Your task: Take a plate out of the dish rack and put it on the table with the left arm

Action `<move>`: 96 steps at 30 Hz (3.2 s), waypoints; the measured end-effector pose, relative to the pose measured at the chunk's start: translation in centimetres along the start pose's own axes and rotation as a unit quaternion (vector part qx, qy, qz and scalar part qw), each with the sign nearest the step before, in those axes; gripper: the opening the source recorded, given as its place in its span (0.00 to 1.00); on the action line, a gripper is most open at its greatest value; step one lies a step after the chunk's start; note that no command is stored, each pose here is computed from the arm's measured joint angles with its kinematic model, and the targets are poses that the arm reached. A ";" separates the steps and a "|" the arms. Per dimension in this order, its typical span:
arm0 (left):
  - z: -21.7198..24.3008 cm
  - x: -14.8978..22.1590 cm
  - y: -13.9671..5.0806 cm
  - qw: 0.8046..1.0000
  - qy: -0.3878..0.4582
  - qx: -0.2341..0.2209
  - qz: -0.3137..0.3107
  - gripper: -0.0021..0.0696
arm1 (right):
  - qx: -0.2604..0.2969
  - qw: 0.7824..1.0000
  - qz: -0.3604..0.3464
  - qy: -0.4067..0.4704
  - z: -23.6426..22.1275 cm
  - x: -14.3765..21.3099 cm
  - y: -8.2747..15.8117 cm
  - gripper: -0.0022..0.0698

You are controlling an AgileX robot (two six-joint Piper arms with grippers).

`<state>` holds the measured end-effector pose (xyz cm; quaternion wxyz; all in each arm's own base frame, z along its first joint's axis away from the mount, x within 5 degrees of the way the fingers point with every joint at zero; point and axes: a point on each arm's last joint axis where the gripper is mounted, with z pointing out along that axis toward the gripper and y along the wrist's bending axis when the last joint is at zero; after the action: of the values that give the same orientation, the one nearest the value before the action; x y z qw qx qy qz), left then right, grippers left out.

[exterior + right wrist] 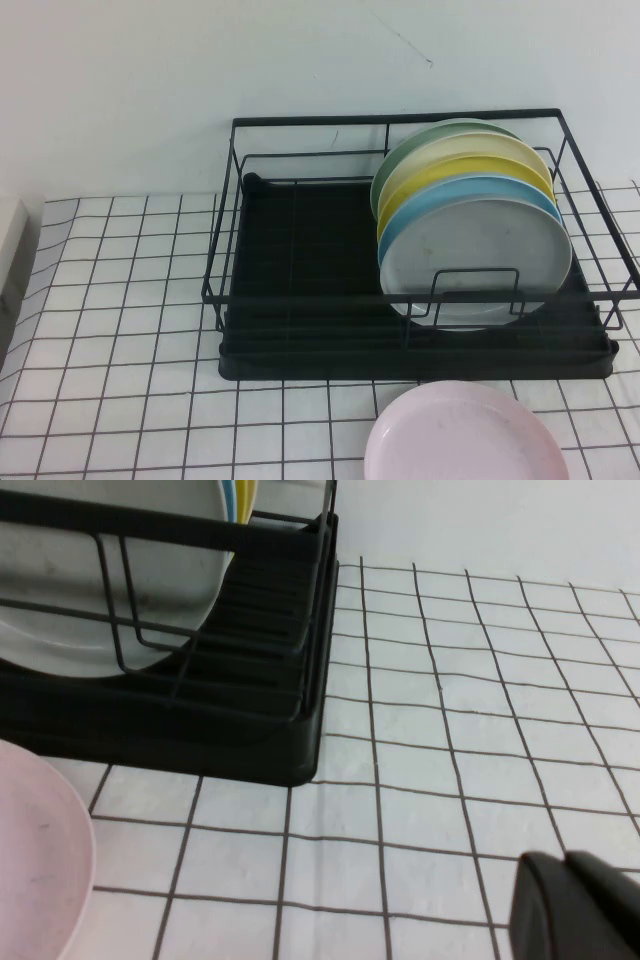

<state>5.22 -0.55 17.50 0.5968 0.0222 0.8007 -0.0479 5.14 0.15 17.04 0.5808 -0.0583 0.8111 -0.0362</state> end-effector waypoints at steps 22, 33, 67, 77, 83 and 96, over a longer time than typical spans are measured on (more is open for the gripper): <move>0.0 0.0 0.0 1.000 0.000 0.000 0.000 0.02 | 0.000 1.000 -0.001 0.000 0.0 0.0 0.0 0.03; 0.0 0.0 0.0 1.000 0.000 0.000 0.000 0.02 | 0.000 1.000 -0.001 0.000 0.0 0.0 0.0 0.03; -3.5 -7.0 -0.9 0.895 -0.440 0.027 0.062 0.02 | 0.000 1.000 -0.001 0.000 0.0 0.0 0.0 0.03; -3.4 -8.7 -0.5 0.970 -0.240 0.017 -0.015 0.02 | 0.000 1.000 -0.001 0.000 0.0 0.0 0.0 0.03; -3.1 -13.5 -0.7 0.998 -0.056 0.005 -0.027 0.02 | 0.000 1.000 -0.001 0.000 0.0 0.0 0.0 0.03; 6.3 -22.3 -5.6 0.958 0.071 0.255 0.107 0.02 | 0.000 1.000 -0.001 0.000 0.0 0.0 0.0 0.03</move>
<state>17.08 -6.31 37.31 0.5145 0.2625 0.7952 -0.1845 5.14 0.15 17.04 0.5808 -0.0589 0.8111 -0.0366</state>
